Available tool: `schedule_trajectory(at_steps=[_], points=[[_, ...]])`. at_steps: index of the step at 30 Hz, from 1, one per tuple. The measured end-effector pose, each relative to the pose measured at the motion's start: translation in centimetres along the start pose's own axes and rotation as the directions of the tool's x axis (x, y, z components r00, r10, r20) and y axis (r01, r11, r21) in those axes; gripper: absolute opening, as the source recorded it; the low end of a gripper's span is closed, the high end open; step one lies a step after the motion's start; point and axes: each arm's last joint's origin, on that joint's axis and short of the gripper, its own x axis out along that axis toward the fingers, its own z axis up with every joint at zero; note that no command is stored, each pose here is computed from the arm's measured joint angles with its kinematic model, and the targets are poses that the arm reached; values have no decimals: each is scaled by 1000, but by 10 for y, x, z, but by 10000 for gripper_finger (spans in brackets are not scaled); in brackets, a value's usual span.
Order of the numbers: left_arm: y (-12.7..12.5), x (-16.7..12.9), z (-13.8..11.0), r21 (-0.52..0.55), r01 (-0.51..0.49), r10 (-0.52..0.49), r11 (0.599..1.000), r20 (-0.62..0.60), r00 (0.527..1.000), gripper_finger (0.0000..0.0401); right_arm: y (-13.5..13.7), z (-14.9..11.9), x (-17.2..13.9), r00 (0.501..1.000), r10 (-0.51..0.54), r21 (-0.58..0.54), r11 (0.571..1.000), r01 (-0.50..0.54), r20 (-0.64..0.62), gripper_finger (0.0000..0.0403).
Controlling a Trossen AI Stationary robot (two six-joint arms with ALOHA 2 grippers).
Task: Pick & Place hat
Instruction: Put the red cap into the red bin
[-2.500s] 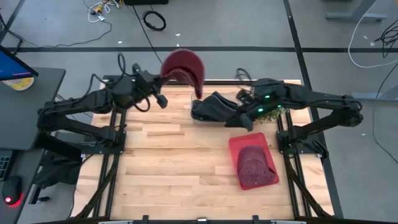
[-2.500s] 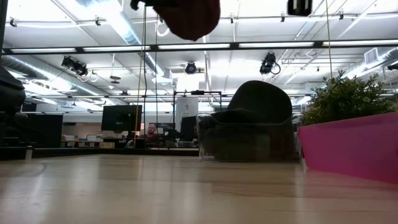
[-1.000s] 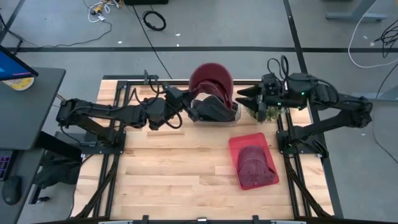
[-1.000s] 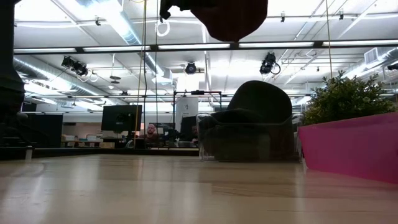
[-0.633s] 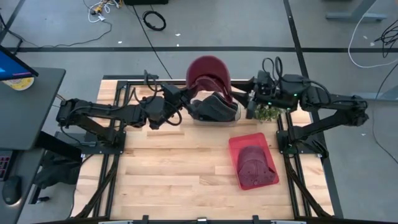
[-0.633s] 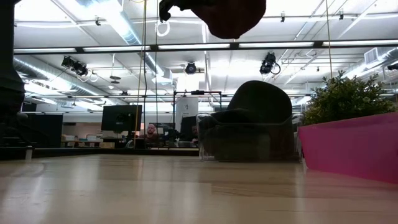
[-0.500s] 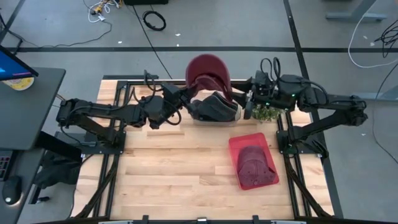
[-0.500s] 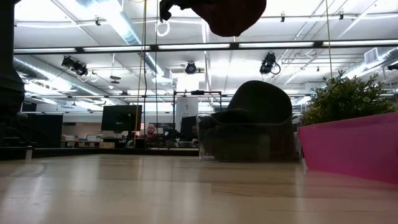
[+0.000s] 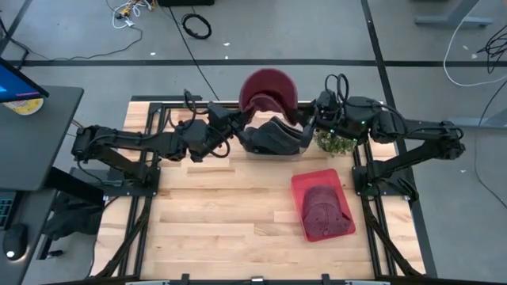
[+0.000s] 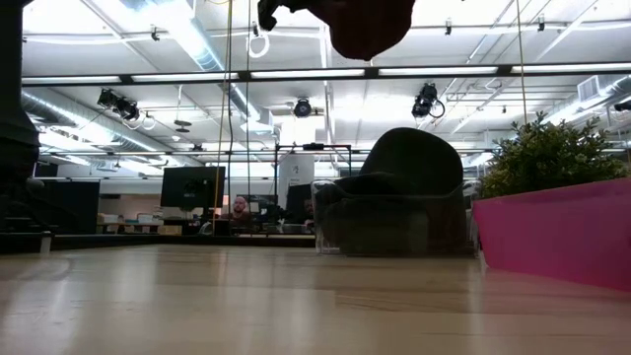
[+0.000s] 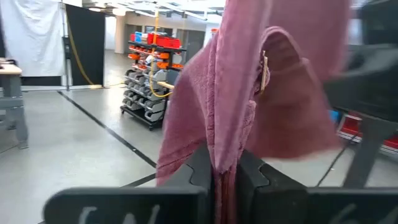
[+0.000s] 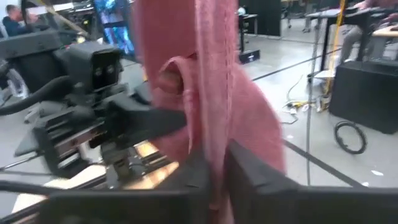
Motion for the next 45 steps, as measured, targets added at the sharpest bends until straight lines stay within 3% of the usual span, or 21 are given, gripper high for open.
schedule_trajectory(at_steps=[5,24,29,41,45], points=[[-1,0,0,-1,17,-17,1000,-1,1000,43,-2,2,-6,1000,1,18,1000,-1,5,13],[-3,-1,-6,51,95,-92,994,-63,994,61,-31,9,-60,989,-146,40,988,146,-19,6],[-4,-1,-7,49,138,-134,989,-74,988,125,-32,9,-60,988,-157,54,986,157,-16,6],[-7,-2,-7,-1,230,-229,973,-87,970,361,-34,2,-62,983,-163,51,985,167,-85,6],[-7,-2,-5,-12,234,-234,972,-73,969,395,-36,-7,-63,968,-181,30,982,189,-174,5]])
